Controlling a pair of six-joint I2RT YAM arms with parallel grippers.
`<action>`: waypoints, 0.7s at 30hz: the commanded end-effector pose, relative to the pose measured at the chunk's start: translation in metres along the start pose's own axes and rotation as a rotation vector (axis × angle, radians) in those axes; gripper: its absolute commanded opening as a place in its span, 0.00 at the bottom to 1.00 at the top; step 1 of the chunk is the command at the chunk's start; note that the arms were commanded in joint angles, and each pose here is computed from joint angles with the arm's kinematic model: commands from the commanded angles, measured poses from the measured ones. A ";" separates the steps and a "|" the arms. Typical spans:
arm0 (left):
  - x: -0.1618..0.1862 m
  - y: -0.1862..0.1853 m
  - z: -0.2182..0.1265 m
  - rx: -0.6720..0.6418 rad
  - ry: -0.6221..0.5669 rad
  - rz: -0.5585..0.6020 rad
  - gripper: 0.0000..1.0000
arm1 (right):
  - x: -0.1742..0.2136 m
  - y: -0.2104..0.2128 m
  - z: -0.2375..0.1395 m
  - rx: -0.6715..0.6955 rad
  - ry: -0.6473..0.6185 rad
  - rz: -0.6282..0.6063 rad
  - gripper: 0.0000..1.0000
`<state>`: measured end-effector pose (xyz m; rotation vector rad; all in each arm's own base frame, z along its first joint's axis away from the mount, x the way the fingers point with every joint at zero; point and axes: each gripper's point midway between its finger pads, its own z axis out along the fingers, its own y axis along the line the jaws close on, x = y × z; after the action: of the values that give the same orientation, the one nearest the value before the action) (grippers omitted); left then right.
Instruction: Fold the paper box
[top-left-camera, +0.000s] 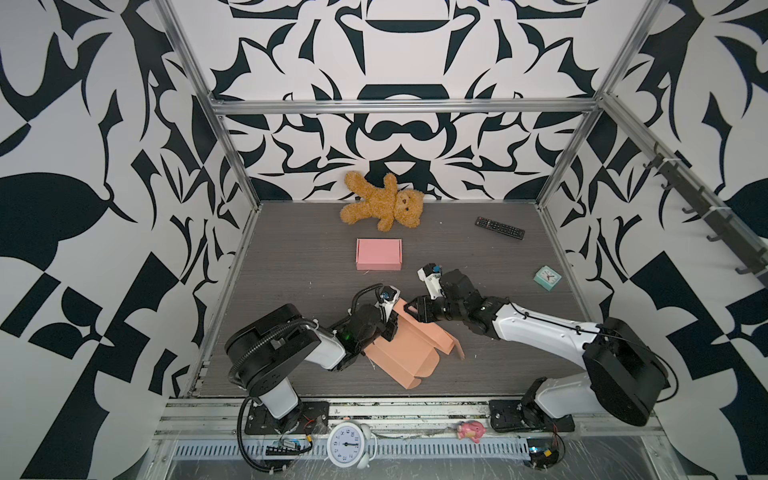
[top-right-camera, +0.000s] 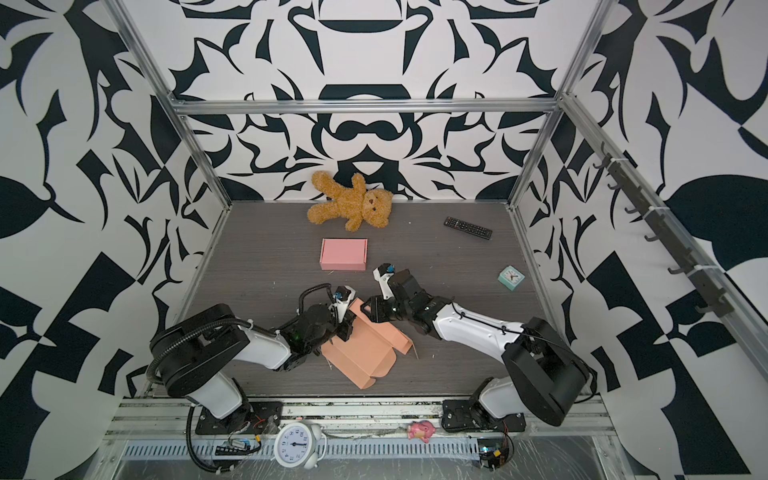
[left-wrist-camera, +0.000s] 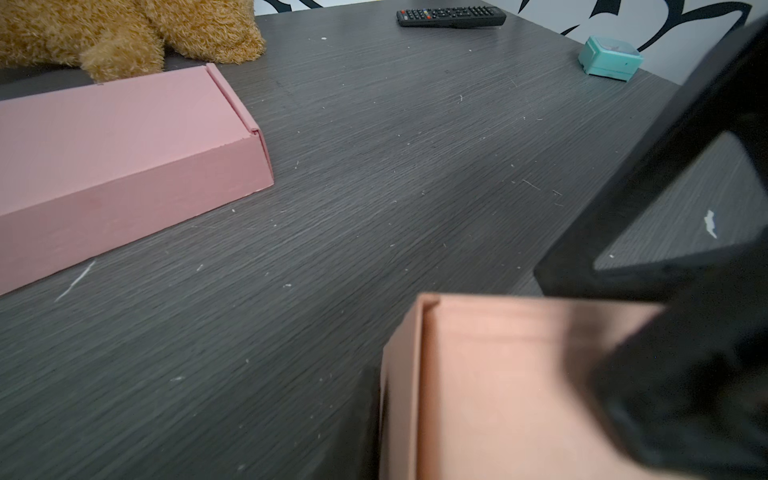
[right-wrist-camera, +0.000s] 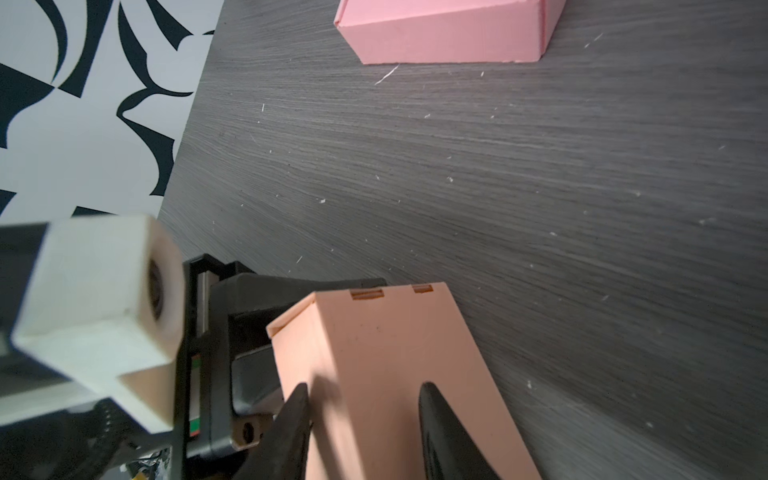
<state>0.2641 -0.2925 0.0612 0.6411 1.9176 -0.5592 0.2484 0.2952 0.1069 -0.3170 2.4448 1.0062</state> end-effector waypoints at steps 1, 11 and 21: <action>-0.012 0.002 0.001 -0.018 -0.050 -0.016 0.18 | 0.009 -0.004 -0.004 0.020 0.008 0.035 0.44; -0.005 0.005 -0.004 -0.028 -0.045 -0.020 0.18 | 0.006 -0.019 -0.009 0.103 -0.025 0.015 0.44; -0.014 0.001 0.003 -0.023 -0.060 -0.020 0.10 | 0.004 0.004 -0.008 -0.029 -0.024 0.084 0.44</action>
<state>0.2655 -0.2911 0.0634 0.6265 1.8997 -0.5449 0.2495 0.2885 0.1119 -0.2449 2.4248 0.9963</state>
